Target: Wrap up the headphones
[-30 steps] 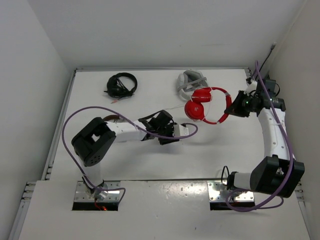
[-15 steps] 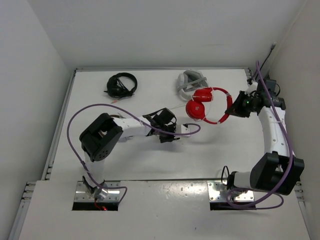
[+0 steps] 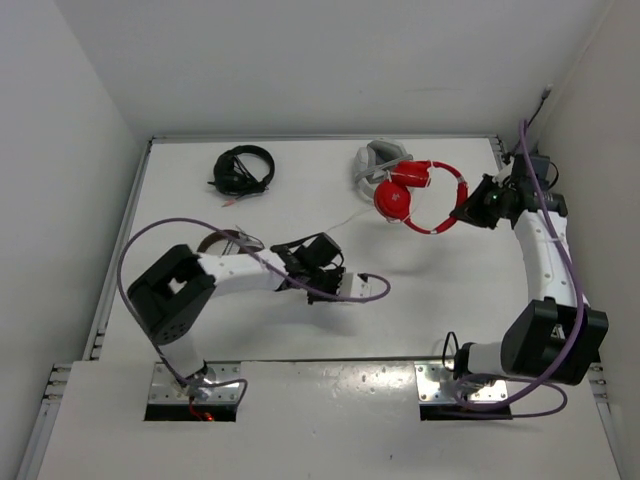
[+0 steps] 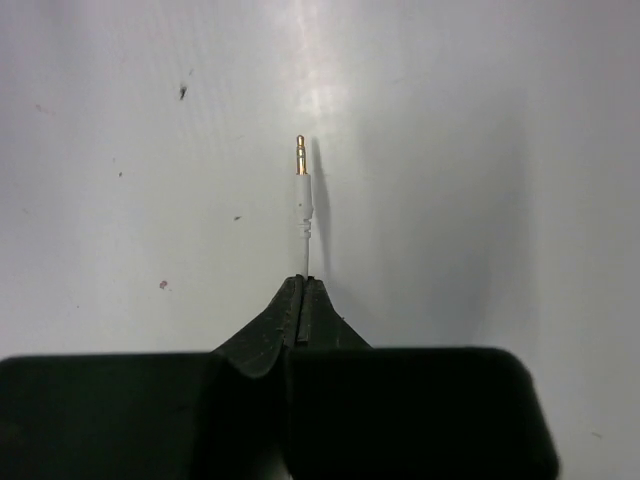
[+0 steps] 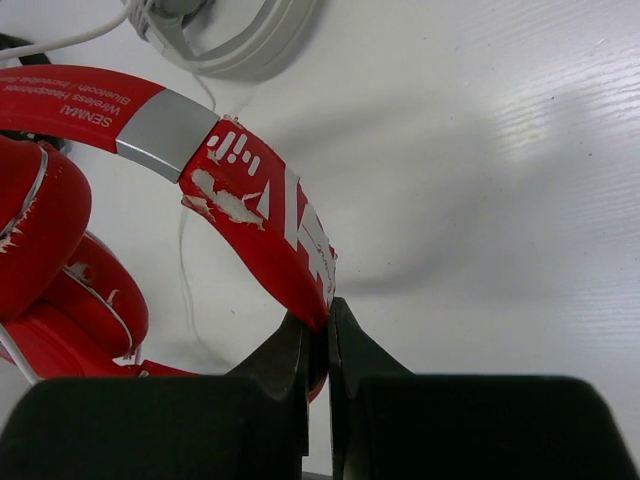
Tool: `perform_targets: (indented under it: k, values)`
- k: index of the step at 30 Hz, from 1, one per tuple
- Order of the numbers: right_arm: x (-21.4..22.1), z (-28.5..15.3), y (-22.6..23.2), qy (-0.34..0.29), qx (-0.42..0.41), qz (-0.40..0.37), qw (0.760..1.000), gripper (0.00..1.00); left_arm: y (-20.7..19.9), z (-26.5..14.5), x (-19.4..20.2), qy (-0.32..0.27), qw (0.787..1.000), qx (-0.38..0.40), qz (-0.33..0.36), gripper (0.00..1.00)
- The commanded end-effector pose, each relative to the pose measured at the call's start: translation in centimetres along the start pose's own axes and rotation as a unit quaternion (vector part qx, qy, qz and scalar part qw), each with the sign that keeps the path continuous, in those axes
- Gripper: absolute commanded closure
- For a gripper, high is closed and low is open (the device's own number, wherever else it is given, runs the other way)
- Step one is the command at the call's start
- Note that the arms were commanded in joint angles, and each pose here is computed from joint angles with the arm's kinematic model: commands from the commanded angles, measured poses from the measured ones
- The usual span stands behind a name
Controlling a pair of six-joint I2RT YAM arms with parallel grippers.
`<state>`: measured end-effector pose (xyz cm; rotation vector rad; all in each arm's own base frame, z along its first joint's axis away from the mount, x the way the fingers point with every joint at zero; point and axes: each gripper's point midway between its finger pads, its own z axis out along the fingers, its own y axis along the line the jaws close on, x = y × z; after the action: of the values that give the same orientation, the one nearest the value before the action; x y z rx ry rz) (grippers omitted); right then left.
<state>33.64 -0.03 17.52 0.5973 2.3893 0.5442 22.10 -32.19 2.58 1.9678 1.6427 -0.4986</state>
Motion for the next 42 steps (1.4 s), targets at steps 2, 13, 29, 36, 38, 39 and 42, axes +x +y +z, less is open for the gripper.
perform_targets:
  k: [2,13,29,36,38,39,42]
  values:
    - [-3.4,-0.2,2.4,-0.067,-0.012,0.003,0.998,1.0,-3.0,-4.6,-6.8,-0.107,0.991,0.001,0.077,1.0]
    - [-5.6,1.2,3.5,-0.082,-0.027,0.037,0.996,1.0,-10.4,-9.6,-13.9,-0.183,0.975,0.059,0.113,1.0]
    - [-7.0,3.0,0.9,-0.136,0.042,0.004,0.99,1.0,-15.1,-22.3,-27.5,-0.366,0.904,0.027,0.221,1.0]
    - [-6.7,4.6,0.7,-0.123,0.014,0.046,0.991,1.0,-18.7,-24.9,-29.9,-0.404,0.875,0.051,0.261,1.0]
    - [-6.5,4.7,0.3,-0.122,0.021,0.048,0.991,1.0,-18.9,-26.0,-30.8,-0.415,0.868,0.042,0.269,1.0]
    - [-6.7,4.5,0.6,-0.132,0.021,0.038,0.99,1.0,-19.1,-26.4,-31.1,-0.418,0.866,0.038,0.27,1.0]
    - [-6.1,5.0,-0.1,-0.127,0.03,0.028,0.991,1.0,-18.6,-29.0,-32.9,-0.448,0.852,0.014,0.272,1.0]
